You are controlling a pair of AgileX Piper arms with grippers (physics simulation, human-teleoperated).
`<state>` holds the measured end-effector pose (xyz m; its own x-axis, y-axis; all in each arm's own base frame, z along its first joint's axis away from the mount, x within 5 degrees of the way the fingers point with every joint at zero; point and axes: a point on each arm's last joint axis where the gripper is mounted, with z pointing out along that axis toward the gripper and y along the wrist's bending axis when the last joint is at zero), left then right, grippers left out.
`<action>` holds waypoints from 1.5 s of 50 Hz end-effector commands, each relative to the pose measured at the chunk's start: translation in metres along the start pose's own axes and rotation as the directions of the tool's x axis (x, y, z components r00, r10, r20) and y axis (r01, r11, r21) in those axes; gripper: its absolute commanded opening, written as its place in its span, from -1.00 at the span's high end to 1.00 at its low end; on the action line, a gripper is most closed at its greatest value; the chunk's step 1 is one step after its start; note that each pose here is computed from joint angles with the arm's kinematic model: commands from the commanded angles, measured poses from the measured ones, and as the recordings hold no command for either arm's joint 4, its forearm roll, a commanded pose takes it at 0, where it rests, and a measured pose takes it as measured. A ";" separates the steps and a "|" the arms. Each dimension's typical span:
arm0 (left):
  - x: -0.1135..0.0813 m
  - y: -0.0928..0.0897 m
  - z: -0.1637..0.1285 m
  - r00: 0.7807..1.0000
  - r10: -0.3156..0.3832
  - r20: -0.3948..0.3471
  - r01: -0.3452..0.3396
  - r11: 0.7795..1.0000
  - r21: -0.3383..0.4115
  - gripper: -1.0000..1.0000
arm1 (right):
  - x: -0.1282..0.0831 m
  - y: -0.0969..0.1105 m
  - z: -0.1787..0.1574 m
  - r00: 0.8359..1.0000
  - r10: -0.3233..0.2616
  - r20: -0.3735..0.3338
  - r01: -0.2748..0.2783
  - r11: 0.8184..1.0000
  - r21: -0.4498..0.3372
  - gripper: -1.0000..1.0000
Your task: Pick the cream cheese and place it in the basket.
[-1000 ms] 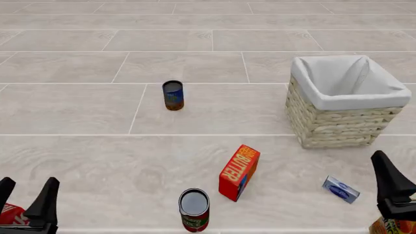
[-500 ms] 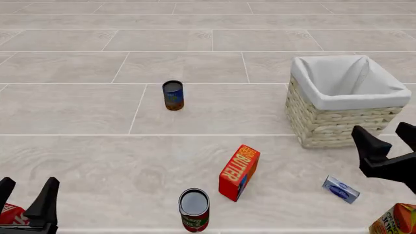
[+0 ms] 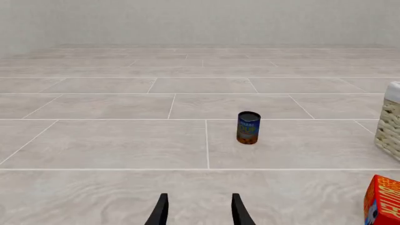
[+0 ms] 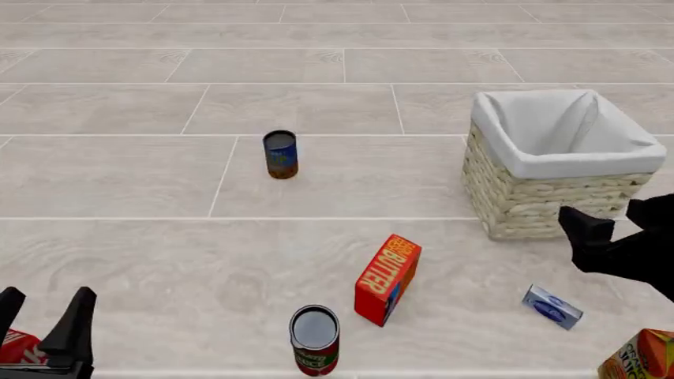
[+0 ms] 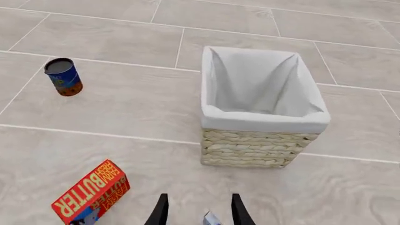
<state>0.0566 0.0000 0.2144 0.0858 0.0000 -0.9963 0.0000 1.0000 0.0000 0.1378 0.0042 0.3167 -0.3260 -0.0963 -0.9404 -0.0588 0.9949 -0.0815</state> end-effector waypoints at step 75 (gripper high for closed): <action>0.000 0.000 0.000 1.000 0.000 0.000 0.000 1.000 0.000 -1.00 | 0.026 -0.001 0.084 0.832 -0.285 -0.475 0.230 0.958 -0.172 -1.00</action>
<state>0.0566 0.0000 0.2144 0.0858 0.0000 -0.9963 0.0000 1.0000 0.0000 0.2024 0.0043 0.2644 -0.6836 -0.3441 -0.6436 -0.2610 0.9388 -0.2247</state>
